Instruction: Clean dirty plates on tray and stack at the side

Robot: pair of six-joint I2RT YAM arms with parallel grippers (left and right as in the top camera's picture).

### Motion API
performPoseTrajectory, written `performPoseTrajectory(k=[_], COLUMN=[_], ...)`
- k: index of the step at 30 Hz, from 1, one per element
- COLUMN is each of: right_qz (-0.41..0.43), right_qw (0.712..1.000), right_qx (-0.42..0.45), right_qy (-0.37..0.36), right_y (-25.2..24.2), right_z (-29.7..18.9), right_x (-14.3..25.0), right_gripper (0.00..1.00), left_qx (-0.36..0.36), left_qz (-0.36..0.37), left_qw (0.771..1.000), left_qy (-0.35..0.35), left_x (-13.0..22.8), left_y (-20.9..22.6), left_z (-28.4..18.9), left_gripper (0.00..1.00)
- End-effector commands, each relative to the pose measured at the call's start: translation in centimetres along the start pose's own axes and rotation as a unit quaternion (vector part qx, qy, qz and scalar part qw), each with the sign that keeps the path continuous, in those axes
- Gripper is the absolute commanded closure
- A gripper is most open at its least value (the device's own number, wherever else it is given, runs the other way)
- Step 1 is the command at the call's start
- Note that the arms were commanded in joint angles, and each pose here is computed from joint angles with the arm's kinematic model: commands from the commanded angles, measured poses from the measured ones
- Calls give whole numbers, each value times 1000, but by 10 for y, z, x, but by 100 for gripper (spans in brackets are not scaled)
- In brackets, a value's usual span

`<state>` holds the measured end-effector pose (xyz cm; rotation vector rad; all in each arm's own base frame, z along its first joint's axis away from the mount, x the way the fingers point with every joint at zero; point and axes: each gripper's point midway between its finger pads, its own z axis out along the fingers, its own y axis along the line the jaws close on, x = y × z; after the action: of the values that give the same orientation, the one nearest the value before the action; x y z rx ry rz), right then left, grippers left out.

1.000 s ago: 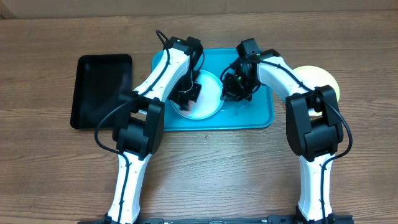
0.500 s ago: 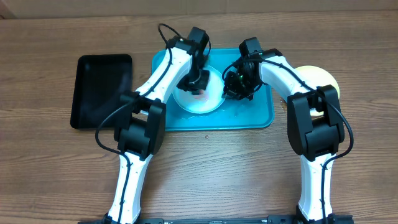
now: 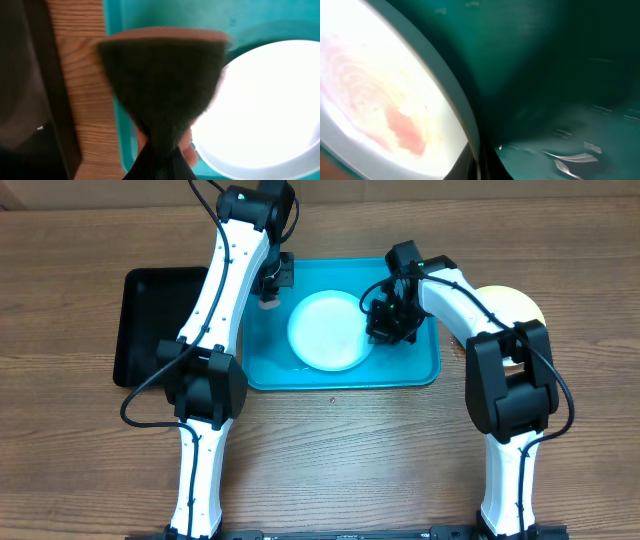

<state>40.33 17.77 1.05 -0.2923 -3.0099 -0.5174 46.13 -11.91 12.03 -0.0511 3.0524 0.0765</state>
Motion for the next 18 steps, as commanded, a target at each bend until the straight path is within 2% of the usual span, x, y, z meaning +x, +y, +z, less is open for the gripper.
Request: performPoseTrajectory(k=[1, 5, 13, 18], right_qz=[-13, 7, 27, 13], right_qw=[991, 966, 875, 819], right_qx=[95, 184, 335, 406], right_qy=[-95, -180, -348, -404], right_y=[-22, -36, -39, -31], right_z=[-47, -97, -189, -215], right_x=[-19, -21, -6, 13], right_gripper=[96, 96, 96, 96], left_qx=[46, 59, 80, 83], left_qz=[13, 14, 13, 17], left_qw=[999, 998, 995, 994], left_qy=[13, 28, 58, 66], left_x=[6, 11, 21, 25], left_y=[-19, -25, -33, -35], left_z=[-3, 5, 21, 26], left_gripper=[96, 96, 96, 96])
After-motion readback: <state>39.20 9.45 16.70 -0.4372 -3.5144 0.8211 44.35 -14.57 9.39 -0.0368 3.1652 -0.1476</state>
